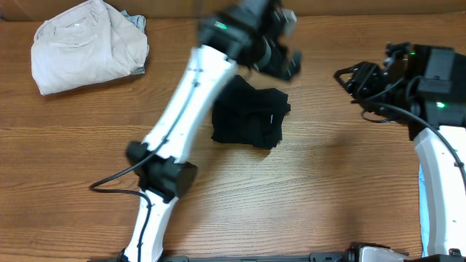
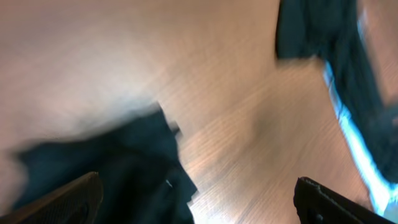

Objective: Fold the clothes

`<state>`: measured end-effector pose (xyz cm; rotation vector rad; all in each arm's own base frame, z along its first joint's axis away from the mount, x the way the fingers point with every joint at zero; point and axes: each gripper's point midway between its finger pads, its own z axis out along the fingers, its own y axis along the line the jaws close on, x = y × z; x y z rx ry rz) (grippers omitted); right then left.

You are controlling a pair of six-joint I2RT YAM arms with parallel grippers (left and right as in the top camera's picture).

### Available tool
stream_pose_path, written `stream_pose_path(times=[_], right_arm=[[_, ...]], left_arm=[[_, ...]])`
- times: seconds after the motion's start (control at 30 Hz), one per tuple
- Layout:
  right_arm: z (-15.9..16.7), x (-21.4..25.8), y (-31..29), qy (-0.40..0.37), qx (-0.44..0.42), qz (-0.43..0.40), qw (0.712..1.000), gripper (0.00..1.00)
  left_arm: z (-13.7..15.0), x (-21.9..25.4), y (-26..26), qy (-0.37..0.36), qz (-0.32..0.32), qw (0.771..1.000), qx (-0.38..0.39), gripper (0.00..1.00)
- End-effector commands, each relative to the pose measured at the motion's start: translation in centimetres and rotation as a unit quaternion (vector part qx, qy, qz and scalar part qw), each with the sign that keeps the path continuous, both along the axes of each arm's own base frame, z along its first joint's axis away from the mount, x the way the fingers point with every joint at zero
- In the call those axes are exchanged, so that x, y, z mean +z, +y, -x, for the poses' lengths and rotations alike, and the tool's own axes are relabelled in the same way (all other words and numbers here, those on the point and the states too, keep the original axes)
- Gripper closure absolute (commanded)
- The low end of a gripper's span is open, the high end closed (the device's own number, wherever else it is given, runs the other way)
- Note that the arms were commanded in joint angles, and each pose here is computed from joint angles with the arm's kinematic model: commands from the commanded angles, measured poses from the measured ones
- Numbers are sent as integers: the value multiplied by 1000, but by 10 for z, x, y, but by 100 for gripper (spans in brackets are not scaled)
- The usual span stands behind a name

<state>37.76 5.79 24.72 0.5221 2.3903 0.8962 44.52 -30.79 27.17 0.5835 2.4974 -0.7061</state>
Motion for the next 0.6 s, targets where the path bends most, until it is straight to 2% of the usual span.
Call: stream_pose_path(times=[0.0, 0.1, 0.27, 0.37, 0.47, 0.57], right_arm=[[4, -19, 30, 9, 56, 47, 997, 49], [6, -40, 64, 21, 106, 86, 990, 47], [7, -80, 121, 3, 208, 175, 962, 37], [6, -99, 146, -29, 262, 243, 934, 24], [-3, -112, 159, -50, 266, 295, 916, 7], [-9, -130, 175, -61, 283, 310, 906, 5]], left_arm=[[-19, 83, 66, -71, 54, 992, 84, 0], [-30, 96, 111, -83, 51, 987, 130, 0], [-38, 73, 168, -40, 21, 981, 190, 0], [-38, 60, 188, -18, -1, 977, 213, 0], [-39, 49, 195, -11, -21, 976, 218, 0], [-41, 39, 197, -1, -35, 975, 219, 0]])
